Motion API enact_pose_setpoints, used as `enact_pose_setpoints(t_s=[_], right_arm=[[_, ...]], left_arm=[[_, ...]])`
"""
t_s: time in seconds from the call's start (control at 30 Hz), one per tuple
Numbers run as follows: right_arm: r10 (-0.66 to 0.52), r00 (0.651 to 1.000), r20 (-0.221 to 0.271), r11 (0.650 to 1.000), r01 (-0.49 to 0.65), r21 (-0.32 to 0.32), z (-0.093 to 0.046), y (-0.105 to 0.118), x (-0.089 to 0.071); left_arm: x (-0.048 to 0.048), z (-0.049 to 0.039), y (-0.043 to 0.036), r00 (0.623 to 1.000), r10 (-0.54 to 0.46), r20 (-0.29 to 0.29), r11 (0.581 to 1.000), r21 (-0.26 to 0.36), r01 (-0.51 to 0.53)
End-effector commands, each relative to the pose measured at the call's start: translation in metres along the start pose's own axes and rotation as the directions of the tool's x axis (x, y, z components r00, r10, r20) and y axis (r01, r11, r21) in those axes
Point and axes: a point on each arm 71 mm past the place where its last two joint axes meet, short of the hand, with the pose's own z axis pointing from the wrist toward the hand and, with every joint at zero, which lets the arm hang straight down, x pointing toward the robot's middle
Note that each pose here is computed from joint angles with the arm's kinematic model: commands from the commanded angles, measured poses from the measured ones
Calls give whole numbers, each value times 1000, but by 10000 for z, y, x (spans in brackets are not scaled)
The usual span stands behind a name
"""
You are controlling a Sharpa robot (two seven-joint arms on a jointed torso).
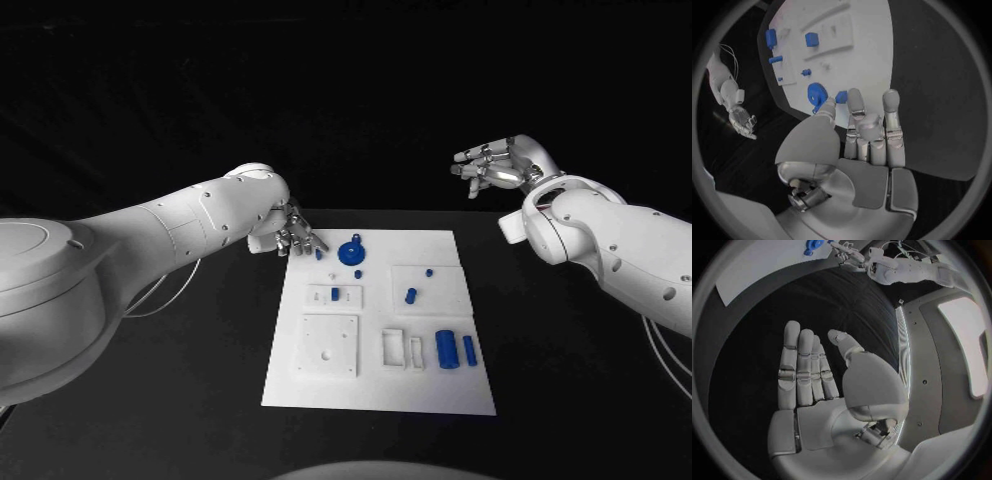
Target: Assemble the parts on the task board
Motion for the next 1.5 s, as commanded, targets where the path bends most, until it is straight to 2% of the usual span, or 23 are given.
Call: enact_pose_setpoints(t_s=[0.03, 0.83, 1.5], right_arm=[[-4, 1000, -11, 1000, 4, -8, 3, 15, 12], [-2, 1000, -14, 1000, 2, -7, 13, 17, 30], [-4, 1000, -12, 1000, 4, -4, 12, 3, 17]], left_arm=[[35, 8, -26, 1000, -5, -25, 1000, 17, 6], [50, 17, -37, 999, -36, -32, 999, 30, 37], [33, 10, 19, 999, -46, -19, 999, 23, 46]])
